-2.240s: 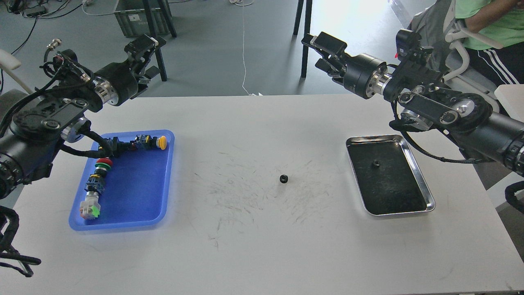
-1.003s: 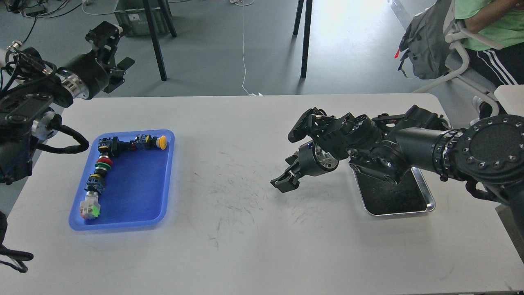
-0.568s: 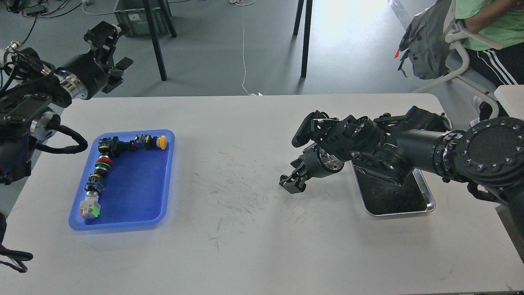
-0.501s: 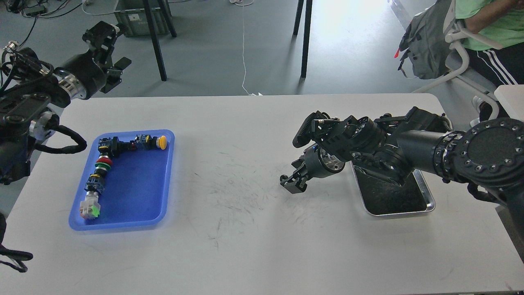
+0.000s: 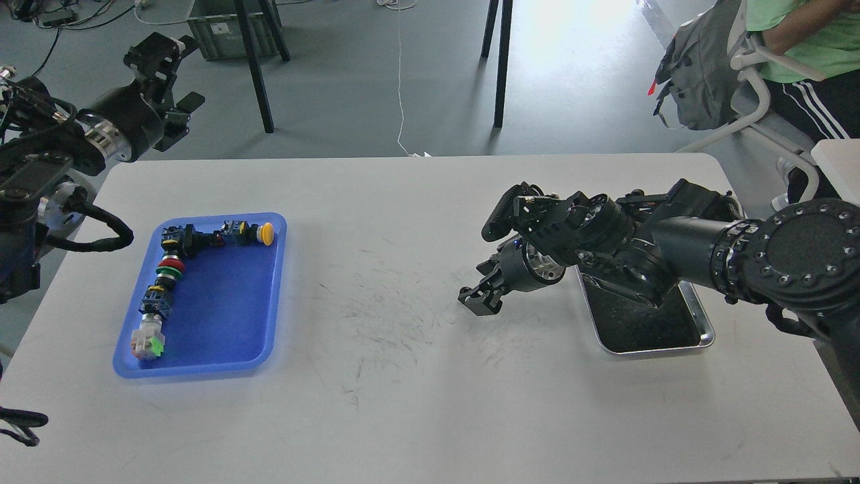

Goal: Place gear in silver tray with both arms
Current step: 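Close the right gripper on the black gear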

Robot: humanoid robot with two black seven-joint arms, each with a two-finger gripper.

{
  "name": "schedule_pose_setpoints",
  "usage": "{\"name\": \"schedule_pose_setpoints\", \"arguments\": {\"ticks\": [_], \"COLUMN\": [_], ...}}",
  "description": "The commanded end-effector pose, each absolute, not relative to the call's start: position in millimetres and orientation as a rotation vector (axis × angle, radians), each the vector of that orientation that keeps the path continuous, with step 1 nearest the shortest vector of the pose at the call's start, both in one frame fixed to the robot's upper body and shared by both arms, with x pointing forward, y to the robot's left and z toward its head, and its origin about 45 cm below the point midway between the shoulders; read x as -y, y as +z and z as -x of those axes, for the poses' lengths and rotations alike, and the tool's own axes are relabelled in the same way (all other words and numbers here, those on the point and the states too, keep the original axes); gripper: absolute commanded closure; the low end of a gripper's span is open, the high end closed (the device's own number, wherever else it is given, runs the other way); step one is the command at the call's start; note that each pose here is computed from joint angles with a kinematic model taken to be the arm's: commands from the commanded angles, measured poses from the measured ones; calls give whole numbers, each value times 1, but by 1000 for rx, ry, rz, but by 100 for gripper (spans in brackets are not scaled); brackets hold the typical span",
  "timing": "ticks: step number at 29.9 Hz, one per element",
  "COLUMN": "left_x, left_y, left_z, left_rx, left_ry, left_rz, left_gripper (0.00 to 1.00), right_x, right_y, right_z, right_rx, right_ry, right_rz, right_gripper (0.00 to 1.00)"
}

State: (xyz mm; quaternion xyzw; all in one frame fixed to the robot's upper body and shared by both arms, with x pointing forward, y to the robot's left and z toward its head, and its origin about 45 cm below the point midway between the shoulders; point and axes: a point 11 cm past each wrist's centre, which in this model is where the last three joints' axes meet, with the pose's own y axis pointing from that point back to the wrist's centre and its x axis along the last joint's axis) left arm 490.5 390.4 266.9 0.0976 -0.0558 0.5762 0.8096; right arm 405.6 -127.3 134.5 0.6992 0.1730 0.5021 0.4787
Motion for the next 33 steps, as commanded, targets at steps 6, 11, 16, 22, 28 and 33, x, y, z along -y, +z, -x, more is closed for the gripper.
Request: {"name": "schedule_pose_setpoints", "arguments": {"ticks": [6, 11, 16, 22, 28, 33], "left_x": [-402, -404, -404, -405, -409, -409], "left_y": [267, 268, 268, 269, 270, 268], "left_z": [-487, -487, -487, -487, -486, -485], "left_rx": [121, 122, 122, 123, 126, 122], "left_ry": [1250, 1255, 1255, 1256, 1263, 1264], "left_rz": [-217, -218, -218, -218, -220, -222], "left_gripper": [1, 1, 1, 1, 1, 1], "right_x": [127, 127, 127, 128, 129, 127], "right_y": [131, 131, 130, 129, 127, 132], "right_z": [-404, -405, -404, -405, -403, -407], "right_rx": [-404, -395, -395, -392, -395, -393], "right_ry": [1238, 1249, 1247, 1248, 1241, 1253], "right_rz": [-1721, -1726, -1727, -1723, -1726, -1718], "right_gripper": [34, 45, 55, 66, 74, 98]}}
